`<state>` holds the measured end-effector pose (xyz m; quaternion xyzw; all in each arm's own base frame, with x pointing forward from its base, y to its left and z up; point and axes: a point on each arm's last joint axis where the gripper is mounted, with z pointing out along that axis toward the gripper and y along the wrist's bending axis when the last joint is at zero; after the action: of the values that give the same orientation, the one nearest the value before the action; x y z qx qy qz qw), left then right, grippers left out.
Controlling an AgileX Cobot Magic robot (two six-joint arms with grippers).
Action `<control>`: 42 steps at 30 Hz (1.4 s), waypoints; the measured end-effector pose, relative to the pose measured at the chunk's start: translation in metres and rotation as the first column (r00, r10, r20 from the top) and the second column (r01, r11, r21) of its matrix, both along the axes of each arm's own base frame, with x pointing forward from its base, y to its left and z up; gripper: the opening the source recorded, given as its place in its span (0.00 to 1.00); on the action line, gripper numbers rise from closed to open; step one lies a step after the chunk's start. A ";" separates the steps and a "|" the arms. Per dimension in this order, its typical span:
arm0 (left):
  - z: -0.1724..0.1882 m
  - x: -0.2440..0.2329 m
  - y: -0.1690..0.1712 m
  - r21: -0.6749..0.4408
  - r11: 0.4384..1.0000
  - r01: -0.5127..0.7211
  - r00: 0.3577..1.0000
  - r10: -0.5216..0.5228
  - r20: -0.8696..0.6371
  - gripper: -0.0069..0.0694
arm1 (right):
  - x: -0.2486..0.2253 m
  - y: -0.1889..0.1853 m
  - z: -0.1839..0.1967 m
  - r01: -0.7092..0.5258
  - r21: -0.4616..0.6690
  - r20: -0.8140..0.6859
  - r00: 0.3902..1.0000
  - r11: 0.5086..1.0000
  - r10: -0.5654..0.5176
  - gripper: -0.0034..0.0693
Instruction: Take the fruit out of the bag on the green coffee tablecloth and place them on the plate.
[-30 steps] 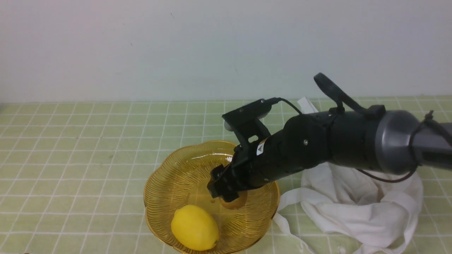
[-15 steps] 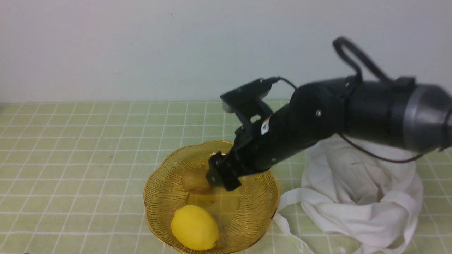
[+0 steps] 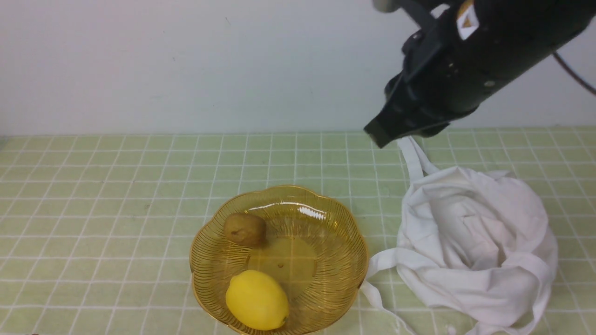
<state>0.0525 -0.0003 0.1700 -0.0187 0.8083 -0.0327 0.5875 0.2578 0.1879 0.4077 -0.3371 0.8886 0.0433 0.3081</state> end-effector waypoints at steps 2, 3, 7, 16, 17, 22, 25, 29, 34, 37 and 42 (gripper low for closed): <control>0.000 0.000 0.000 0.000 1.000 0.000 1.000 0.000 0.000 0.08 | -0.018 -0.015 0.016 0.034 0.040 0.034 0.999 0.999 -0.035 0.04; 0.000 0.000 0.000 0.000 1.000 0.000 1.000 0.000 0.000 0.08 | -0.023 -0.019 0.017 0.040 0.047 0.036 0.998 0.998 -0.041 0.04; 0.000 0.000 0.000 0.000 1.000 0.000 1.000 0.000 0.000 0.08 | -0.065 -0.051 0.030 0.063 0.107 0.068 0.995 0.992 -0.071 0.03; 0.000 0.000 0.000 0.000 1.000 0.000 1.000 0.000 0.000 0.08 | -0.155 -0.119 -0.033 0.172 0.292 0.060 0.979 0.941 -0.197 0.03; 0.000 0.000 0.000 0.000 1.000 0.000 1.000 0.000 0.000 0.08 | -0.159 -0.122 -0.045 0.151 0.340 0.101 0.975 0.928 -0.196 0.03; 0.000 0.000 0.000 0.000 1.000 0.000 1.000 0.000 0.000 0.08 | -0.168 -0.124 -0.099 -0.020 0.533 0.332 0.924 0.846 -0.187 0.03; 0.000 0.000 0.000 0.000 1.000 0.000 1.000 0.000 0.000 0.08 | -0.172 -0.124 -0.115 -0.109 0.586 0.428 0.883 0.803 -0.192 0.03; 0.000 0.000 0.000 0.000 1.000 0.000 1.000 0.000 0.000 0.08 | -0.176 -0.124 -0.122 -0.216 0.636 0.526 0.824 0.741 -0.211 0.03; 0.000 0.000 0.000 0.000 1.000 0.000 1.000 0.000 0.000 0.08 | -0.176 -0.123 -0.130 -0.225 0.635 0.531 0.822 0.740 -0.206 0.03; 0.000 0.000 0.000 0.000 1.000 0.000 1.000 0.000 0.000 0.08 | -0.176 -0.124 -0.131 -0.219 0.632 0.526 0.825 0.743 -0.204 0.03; 0.000 0.000 0.000 0.000 1.000 0.000 1.000 0.000 0.000 0.08 | -0.176 -0.124 -0.134 -0.200 0.622 0.509 0.838 0.757 -0.197 0.03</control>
<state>0.0525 -0.0003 0.1700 -0.0187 0.8083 -0.0327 0.5875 0.0820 0.0640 0.2734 -0.2067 0.6906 0.2525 0.6455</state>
